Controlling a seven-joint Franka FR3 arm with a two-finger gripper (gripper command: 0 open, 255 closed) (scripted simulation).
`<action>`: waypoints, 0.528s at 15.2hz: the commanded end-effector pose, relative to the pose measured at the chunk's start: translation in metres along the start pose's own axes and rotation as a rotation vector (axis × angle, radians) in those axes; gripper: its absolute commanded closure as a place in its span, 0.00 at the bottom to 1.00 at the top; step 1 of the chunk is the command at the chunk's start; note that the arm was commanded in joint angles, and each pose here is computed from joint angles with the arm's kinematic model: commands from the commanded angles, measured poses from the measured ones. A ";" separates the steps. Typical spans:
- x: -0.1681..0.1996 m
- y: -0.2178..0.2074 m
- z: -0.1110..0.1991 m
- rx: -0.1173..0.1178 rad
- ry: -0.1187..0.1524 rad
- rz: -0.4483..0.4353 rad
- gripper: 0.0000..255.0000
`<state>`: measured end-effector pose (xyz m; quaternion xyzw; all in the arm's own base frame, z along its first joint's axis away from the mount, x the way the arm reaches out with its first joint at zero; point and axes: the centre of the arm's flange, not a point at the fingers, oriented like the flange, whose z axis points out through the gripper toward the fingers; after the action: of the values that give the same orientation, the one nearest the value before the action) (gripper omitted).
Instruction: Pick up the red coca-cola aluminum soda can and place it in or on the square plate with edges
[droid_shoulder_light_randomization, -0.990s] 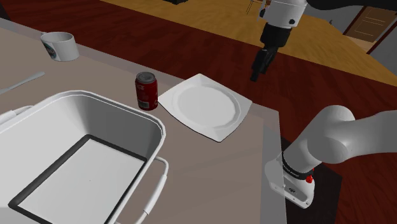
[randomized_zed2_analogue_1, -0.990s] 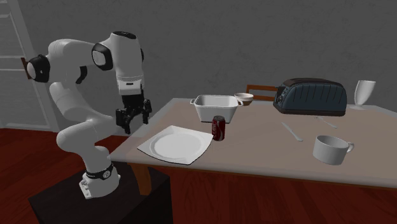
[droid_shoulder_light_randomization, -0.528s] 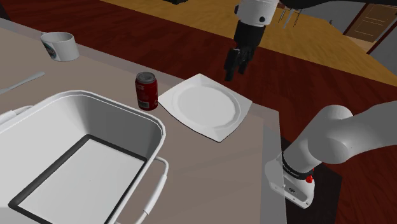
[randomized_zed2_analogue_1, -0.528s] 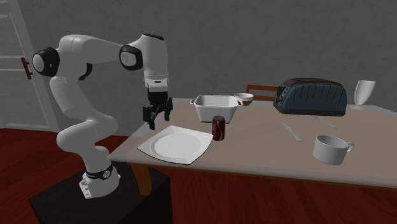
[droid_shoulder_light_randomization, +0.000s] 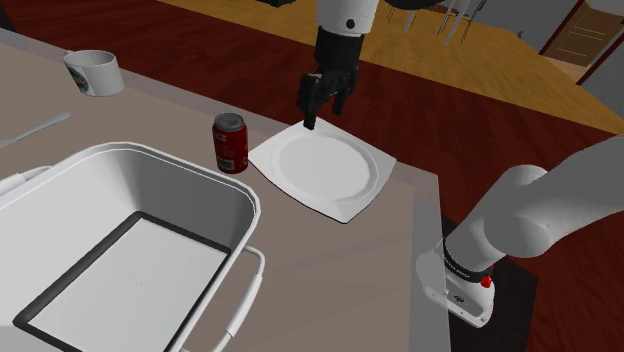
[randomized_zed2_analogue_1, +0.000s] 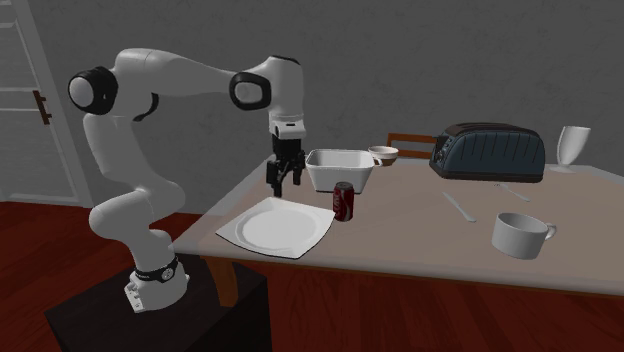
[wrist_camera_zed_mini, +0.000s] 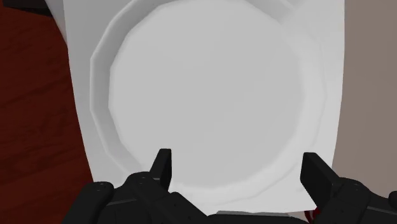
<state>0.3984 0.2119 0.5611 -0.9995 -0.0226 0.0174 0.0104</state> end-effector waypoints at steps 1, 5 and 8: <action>0.015 -0.023 0.000 -0.002 0.006 0.007 0.00; 0.046 -0.065 0.000 -0.010 0.017 0.018 0.00; 0.070 -0.097 0.000 -0.016 0.026 0.027 0.00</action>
<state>0.4572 0.3015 0.5598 -0.9999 -0.0117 0.0059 0.0033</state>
